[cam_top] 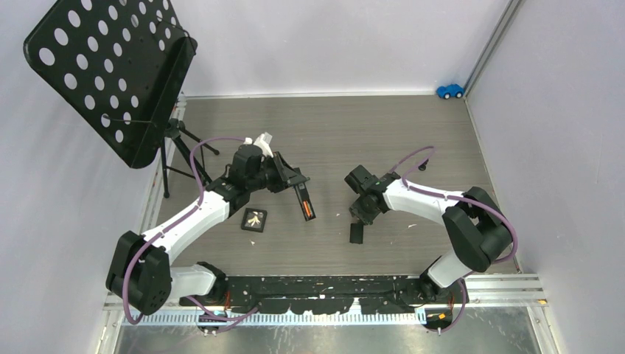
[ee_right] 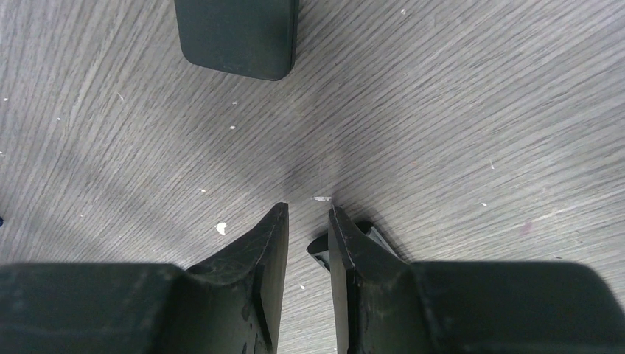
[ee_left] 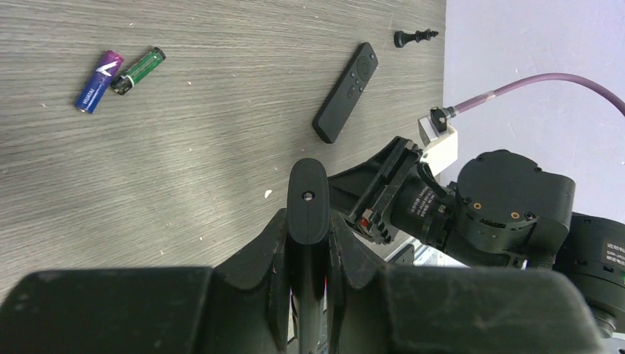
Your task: Load the batteries into the remote control
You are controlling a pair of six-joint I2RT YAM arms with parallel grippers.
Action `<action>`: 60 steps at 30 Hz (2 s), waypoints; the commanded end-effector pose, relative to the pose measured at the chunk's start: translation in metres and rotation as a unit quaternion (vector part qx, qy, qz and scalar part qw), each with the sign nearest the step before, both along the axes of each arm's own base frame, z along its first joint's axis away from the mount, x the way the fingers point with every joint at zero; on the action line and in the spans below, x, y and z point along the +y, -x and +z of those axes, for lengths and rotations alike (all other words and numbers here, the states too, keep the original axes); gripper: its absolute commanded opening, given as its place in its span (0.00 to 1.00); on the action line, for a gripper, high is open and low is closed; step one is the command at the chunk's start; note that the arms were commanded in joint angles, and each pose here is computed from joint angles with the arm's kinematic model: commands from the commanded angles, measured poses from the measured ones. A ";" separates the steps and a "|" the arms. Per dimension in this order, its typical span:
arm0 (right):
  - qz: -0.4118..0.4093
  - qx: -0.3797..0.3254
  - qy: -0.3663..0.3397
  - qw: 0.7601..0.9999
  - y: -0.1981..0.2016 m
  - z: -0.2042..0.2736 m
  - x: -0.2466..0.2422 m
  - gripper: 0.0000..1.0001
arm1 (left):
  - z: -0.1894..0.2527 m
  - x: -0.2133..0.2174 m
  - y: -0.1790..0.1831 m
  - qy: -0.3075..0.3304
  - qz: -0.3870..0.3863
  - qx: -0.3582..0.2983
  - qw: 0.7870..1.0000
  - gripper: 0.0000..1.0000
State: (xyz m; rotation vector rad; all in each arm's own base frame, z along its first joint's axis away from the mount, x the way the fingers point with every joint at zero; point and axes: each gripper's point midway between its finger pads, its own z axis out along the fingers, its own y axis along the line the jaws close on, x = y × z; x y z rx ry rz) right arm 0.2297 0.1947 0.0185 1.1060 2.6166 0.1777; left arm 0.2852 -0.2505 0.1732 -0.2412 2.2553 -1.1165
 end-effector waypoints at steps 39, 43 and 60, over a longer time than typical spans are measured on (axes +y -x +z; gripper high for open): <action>-0.049 -0.023 -0.019 0.998 0.002 0.001 -0.002 0.31 | 0.025 0.015 -0.007 -0.002 0.024 -0.037 0.999 0.00; -0.043 -0.014 -0.019 0.999 0.003 -0.003 0.000 0.29 | 0.027 0.016 -0.007 -0.001 0.026 -0.039 0.999 0.00; -0.008 -0.136 -0.055 0.989 -0.025 0.074 0.005 0.00 | 0.049 0.010 -0.010 0.036 0.029 -0.052 0.998 0.00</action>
